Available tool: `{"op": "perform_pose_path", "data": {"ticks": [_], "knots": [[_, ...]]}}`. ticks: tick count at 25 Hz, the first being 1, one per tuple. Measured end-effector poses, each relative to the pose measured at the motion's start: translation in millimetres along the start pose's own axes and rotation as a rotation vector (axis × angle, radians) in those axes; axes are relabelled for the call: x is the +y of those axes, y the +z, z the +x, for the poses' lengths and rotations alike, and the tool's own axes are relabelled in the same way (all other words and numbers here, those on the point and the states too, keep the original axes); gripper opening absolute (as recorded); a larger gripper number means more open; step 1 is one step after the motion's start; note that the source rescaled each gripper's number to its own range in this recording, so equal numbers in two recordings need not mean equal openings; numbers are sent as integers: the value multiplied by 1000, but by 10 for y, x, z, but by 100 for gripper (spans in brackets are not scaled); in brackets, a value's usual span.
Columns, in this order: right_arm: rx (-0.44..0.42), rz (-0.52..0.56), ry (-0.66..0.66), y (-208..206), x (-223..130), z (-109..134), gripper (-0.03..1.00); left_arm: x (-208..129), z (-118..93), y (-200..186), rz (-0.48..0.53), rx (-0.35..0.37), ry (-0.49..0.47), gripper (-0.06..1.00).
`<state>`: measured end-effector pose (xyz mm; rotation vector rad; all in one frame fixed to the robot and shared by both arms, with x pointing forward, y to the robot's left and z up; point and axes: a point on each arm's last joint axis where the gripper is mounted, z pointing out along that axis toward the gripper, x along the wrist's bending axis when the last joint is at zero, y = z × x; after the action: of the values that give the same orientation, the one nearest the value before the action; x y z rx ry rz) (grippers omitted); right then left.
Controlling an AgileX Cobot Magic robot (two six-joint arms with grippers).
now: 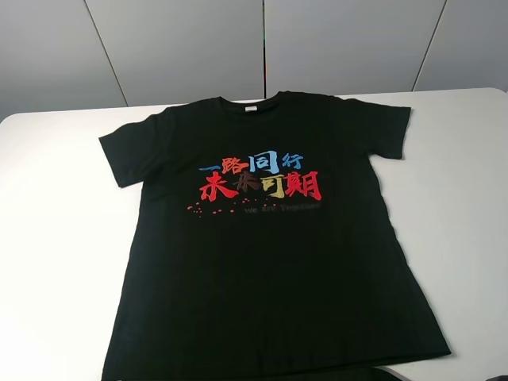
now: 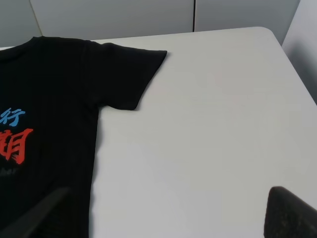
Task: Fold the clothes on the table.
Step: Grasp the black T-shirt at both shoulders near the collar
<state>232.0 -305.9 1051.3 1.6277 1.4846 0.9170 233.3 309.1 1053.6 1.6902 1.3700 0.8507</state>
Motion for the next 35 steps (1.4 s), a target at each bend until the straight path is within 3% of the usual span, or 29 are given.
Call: {"op": "perform_pose_path", "data": {"ticks": [29,35], "knots": [[3,0,1,0,0,3,83,2,31,-1,-2,34,14,80],[17,-50,-76,-105,220,22,82,63,47,39,-2,56,103,80]]}}
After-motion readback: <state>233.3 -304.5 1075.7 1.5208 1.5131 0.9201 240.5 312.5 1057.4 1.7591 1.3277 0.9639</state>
